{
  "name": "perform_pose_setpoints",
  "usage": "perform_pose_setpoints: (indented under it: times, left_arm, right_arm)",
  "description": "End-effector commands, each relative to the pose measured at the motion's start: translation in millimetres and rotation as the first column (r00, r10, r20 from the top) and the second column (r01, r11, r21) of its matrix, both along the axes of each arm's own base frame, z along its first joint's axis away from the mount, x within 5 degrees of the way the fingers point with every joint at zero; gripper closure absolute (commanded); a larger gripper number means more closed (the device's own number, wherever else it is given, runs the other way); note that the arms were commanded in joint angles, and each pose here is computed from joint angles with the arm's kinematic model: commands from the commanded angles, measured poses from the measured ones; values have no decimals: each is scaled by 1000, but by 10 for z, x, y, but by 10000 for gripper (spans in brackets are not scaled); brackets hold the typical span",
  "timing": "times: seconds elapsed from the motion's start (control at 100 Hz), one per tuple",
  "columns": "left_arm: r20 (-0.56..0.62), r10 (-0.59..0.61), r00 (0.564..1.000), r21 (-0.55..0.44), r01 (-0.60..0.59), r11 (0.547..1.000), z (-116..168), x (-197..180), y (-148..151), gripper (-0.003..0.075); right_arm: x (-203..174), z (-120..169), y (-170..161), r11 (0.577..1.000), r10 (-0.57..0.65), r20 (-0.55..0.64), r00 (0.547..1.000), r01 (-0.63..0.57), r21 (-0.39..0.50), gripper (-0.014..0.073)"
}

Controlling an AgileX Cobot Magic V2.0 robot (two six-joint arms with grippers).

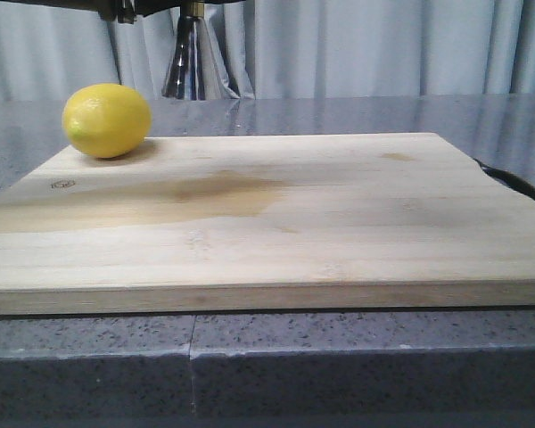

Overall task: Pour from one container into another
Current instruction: 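Tilt the beaker with the right gripper, pouring liquid into the jigger, then lower the emptied beaker back onto the board corner with the right gripper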

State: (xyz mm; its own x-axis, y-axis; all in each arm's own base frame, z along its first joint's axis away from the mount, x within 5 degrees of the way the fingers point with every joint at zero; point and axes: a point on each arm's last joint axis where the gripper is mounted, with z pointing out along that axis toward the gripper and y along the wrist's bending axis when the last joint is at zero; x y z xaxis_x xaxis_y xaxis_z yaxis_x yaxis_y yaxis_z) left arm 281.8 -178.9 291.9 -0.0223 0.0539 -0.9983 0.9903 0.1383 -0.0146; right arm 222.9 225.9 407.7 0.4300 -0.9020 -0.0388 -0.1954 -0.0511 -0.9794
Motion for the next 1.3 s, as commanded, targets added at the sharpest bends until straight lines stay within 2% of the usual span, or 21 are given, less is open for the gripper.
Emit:
perform_pose_setpoints:
  times: [0.0,0.12,0.25,0.34,0.43,0.62,0.81,0.97,1.25,1.29]
  left_arm:
    - [52,-12,999,-120,18,993,307,-71,-8,481]
    - [52,-12,999,-120,18,993,307,-71,-8,481]
    - [52,-12,999,-120,18,993,307,-71,-8,481]
    - [52,-12,999,-120,18,993,307,-71,-8,481]
    - [52,-12,999,-120,18,993,307,-71,-8,481]
    - [52,-12,999,-120,18,993,307,-71,-8,481]
    - [52,-12,999,-120,18,993,307,-71,-8,481]
    - [52,-12,999,-120,18,993,307,-71,-8,481]
    - [52,-12,999,-120,18,993,307,-71,-8,481]
    - [52,-12,999,-120,18,993,307,-71,-8,481]
  right_arm:
    - [-62,226,-63,995,-1,25,1000,-1,98,286]
    - [-44,232,-107,970,-47,-51,998,57,236,286]
    - [-35,338,-257,891,-66,-128,990,116,440,286]
    - [-34,434,-424,783,-65,-204,977,176,596,286]
    - [-10,511,-635,670,-66,-268,961,242,701,286]
    - [48,431,-1078,487,-50,-330,943,312,816,286]
    - [114,101,-1424,350,-33,-372,928,359,865,286]
    - [164,-261,-1582,281,32,-398,917,374,884,286]
    - [193,-802,-1750,250,126,-419,899,380,890,286]
    - [210,-867,-1751,256,141,-424,895,381,888,286]
